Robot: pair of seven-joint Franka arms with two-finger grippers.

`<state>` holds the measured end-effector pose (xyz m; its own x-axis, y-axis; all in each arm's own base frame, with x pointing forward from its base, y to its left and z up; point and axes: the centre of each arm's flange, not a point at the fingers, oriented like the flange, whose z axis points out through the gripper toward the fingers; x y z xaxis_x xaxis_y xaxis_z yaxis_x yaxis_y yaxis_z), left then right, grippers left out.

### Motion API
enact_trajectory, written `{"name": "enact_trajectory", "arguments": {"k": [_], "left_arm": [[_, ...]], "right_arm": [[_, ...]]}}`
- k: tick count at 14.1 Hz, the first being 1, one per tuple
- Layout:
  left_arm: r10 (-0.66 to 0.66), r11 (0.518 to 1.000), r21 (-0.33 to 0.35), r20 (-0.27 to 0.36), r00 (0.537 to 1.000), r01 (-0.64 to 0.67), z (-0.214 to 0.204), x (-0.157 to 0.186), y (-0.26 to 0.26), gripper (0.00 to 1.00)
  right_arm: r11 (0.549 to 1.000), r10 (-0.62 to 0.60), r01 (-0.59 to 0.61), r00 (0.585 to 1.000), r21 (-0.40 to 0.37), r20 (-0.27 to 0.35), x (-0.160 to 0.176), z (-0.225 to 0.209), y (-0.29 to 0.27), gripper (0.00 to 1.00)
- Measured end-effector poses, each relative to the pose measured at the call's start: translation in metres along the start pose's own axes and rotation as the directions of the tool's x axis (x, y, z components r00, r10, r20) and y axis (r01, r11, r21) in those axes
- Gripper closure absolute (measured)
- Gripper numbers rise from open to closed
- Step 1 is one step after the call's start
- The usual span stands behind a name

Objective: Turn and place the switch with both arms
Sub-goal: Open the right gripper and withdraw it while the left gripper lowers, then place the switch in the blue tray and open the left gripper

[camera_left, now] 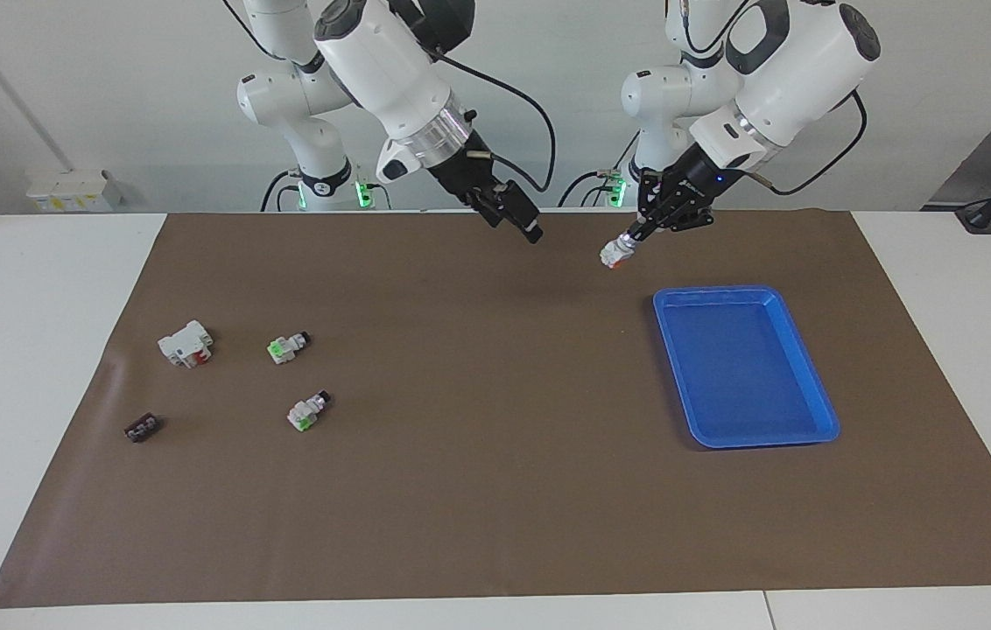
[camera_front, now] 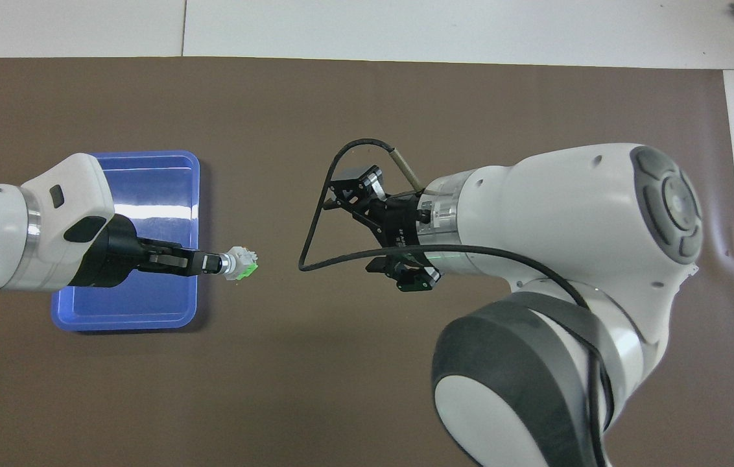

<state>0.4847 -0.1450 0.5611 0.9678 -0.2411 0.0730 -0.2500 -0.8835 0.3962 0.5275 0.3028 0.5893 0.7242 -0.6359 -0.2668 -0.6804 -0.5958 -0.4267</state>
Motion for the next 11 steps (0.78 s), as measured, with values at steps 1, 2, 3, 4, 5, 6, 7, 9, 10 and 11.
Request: {"name": "enact_trajectory", "arguments": {"k": [1, 2, 3, 4, 5, 6, 7, 9, 10, 11], "left_arm": [[-0.014, 0.999, 0.039, 0.007, 1.0, 0.014, 0.0, -0.003, -0.014, 0.9], [-0.028, 0.996, 0.084, 0.017, 0.999, 0.027, 0.0, -0.007, -0.029, 0.9], [-0.044, 0.99, 0.136, 0.026, 0.999, 0.04, 0.001, -0.013, -0.046, 0.9], [-0.063, 0.982, 0.179, 0.029, 0.998, 0.057, 0.001, -0.017, -0.063, 0.9], [-0.087, 0.975, 0.207, 0.021, 0.996, 0.081, 0.002, -0.021, -0.081, 0.9], [-0.113, 0.969, 0.221, 0.008, 0.994, 0.109, 0.003, -0.025, -0.098, 0.9], [-0.135, 0.964, 0.231, -0.008, 0.991, 0.133, 0.006, -0.028, -0.113, 0.9], [-0.165, 0.95, 0.261, -0.046, 0.985, 0.171, 0.015, -0.033, -0.141, 0.9], [-0.17, 0.942, 0.283, -0.061, 0.983, 0.181, 0.022, -0.037, -0.154, 0.9], [-0.177, 0.937, 0.294, -0.071, 0.982, 0.19, 0.03, -0.039, -0.163, 0.9]], "right_arm": [[0.999, -0.05, 0.049, 0.998, -0.018, -0.043, 0.012, -0.005, 0.004, 0.0], [0.995, -0.095, 0.092, 0.992, -0.034, -0.081, 0.027, -0.01, 0.008, 0.0], [0.99, -0.139, 0.134, 0.984, -0.049, -0.11, 0.044, -0.017, 0.013, 0.0], [0.982, -0.182, 0.174, 0.974, -0.071, -0.132, 0.065, -0.025, 0.02, 0.0], [0.971, -0.23, 0.216, 0.961, -0.107, -0.15, 0.087, -0.035, 0.031, 0.0], [0.954, -0.284, 0.261, 0.944, -0.15, -0.165, 0.11, -0.046, 0.043, 0.0], [0.933, -0.338, 0.305, 0.926, -0.191, -0.171, 0.129, -0.057, 0.055, 0.0], [0.887, -0.429, 0.376, 0.887, -0.267, -0.174, 0.154, -0.079, 0.075, 0.0], [0.863, -0.466, 0.404, 0.868, -0.302, -0.172, 0.162, -0.09, 0.083, 0.0], [0.836, -0.506, 0.434, 0.847, -0.334, -0.165, 0.167, -0.1, 0.09, 0.0]]}}
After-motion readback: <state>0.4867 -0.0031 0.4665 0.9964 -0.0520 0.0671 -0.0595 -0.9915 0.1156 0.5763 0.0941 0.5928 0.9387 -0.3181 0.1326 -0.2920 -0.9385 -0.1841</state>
